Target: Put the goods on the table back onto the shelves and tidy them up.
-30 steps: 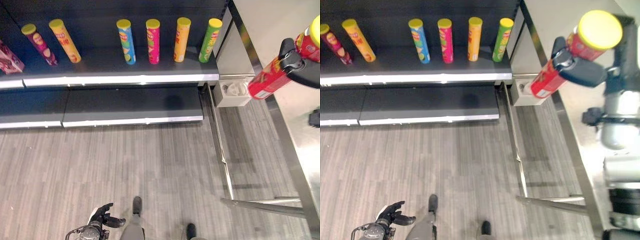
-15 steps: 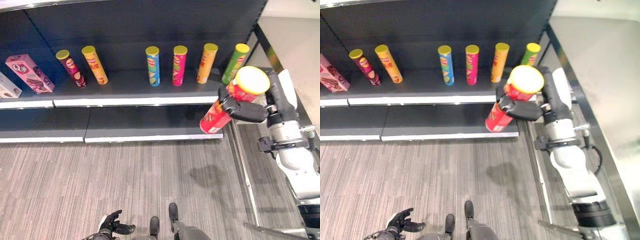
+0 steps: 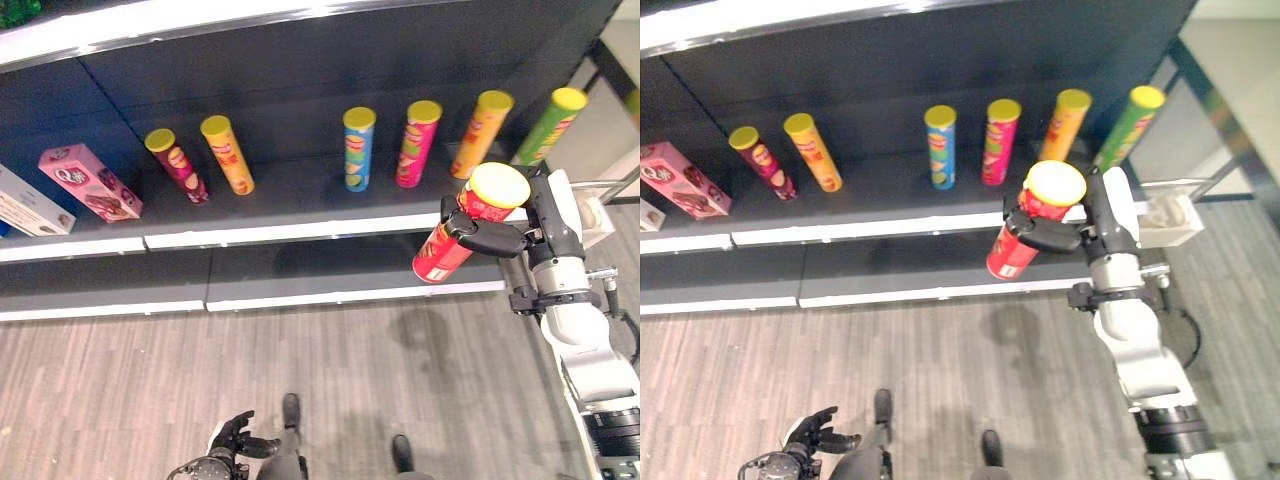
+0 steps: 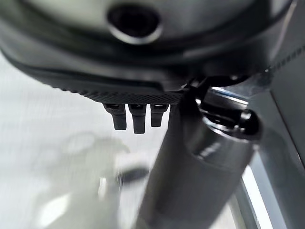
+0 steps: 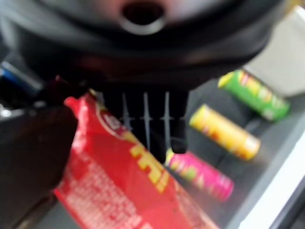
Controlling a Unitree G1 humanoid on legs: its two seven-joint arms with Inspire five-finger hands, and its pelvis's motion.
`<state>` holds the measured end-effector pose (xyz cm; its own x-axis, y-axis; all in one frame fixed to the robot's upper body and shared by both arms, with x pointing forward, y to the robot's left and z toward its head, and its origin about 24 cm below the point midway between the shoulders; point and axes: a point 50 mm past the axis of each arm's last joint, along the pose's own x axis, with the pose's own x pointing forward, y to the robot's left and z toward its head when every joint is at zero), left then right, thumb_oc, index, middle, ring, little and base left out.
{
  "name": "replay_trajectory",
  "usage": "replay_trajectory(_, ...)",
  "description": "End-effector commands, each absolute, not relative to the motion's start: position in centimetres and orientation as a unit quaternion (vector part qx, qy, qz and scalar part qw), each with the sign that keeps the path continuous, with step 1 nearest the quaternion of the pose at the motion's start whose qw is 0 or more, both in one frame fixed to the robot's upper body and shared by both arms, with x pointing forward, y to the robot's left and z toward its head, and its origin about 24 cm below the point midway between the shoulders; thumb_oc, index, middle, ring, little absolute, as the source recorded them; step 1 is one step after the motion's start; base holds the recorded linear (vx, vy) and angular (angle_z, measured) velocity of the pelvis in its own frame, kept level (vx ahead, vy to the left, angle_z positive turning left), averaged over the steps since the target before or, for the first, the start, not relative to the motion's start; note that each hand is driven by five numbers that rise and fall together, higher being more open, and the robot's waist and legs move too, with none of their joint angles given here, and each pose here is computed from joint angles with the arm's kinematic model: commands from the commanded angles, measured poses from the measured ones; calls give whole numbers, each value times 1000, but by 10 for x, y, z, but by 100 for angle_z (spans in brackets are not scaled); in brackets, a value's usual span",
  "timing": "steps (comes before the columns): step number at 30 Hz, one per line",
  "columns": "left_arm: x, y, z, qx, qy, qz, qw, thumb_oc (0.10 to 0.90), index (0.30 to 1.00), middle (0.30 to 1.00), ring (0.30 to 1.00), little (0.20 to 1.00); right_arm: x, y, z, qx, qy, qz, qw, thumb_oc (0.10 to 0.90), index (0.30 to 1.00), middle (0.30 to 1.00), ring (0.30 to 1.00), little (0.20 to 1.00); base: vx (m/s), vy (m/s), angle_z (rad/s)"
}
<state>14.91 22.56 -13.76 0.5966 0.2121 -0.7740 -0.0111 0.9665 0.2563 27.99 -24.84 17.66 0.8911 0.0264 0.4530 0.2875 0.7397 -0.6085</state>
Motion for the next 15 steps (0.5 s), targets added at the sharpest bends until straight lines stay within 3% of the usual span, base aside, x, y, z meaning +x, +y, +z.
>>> replay_trajectory(1, 149, 279, -119, 179, 419, 124, 882, 800, 900, 900, 900, 900, 276, -222, 242, -347, -383, -68, 853, 400, 300, 300, 300, 300, 98, 255, -50)
replay_trajectory(6, 149, 285, -119, 194, 427, 123, 875, 800, 900, 900, 900, 900, 278, -218, 239, -341, -381, -51, 858, 400, 300, 300, 300, 300, 75, 73, -2)
replay_trajectory(15, 134, 247, -137, 168, 452, 78, 873, 800, 900, 900, 900, 900, 289, -204, 227, -354, -361, -28, 862, 400, 300, 300, 300, 300, 88, -85, 46)
